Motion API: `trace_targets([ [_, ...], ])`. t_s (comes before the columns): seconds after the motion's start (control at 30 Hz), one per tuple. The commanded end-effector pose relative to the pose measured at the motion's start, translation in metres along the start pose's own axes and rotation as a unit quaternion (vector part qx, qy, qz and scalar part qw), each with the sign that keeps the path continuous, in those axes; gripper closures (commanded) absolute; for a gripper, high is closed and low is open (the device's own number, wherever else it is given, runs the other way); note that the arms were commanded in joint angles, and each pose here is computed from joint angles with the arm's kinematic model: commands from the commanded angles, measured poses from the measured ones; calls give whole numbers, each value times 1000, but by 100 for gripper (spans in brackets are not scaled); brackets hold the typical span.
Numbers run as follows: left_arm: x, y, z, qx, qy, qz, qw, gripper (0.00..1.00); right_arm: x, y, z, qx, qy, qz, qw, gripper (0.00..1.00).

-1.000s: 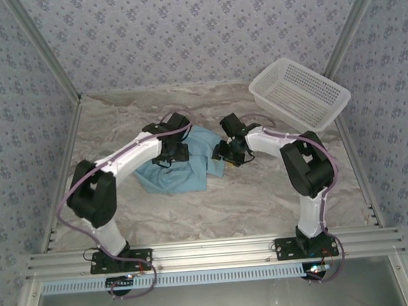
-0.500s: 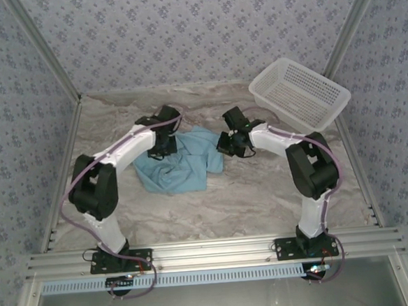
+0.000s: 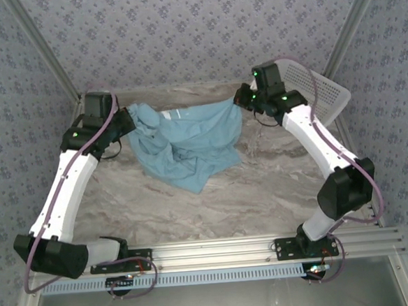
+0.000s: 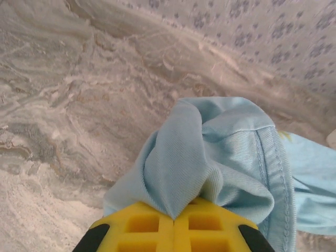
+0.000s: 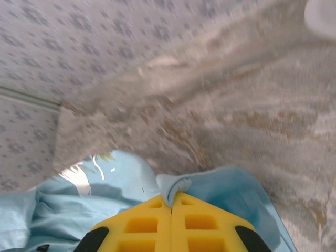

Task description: Fold and stack the t-shirts

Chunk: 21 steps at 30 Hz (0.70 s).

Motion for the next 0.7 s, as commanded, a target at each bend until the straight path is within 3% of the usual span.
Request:
trace_targets([
  [0.0, -12, 41, 29, -71, 18, -55, 996, 100, 22, 50, 31, -63, 44, 22, 997, 100],
  [0.27, -7, 99, 30, -128, 38, -96, 986, 100, 44, 151, 48, -177, 68, 67, 980, 100],
  [0.53, -12, 168, 32, -206, 42, -188, 959, 98, 50, 258, 40, -272, 85, 103, 953, 100],
  [0.67, -17, 175, 40, -215, 45, -198, 955, 98, 52, 278, 45, -298, 98, 95, 945, 100],
])
Point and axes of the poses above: each hand's point on the last joint's axis, 136 mm out from that joint toward the fingers, its own y axis back along the fingers, its own x axis along the line the jaws close on, z = x × y, the point moved 4 cm from there along y, back along the fingers, and after that the axes turned 1 degree about -y, right-handed, at the moved point
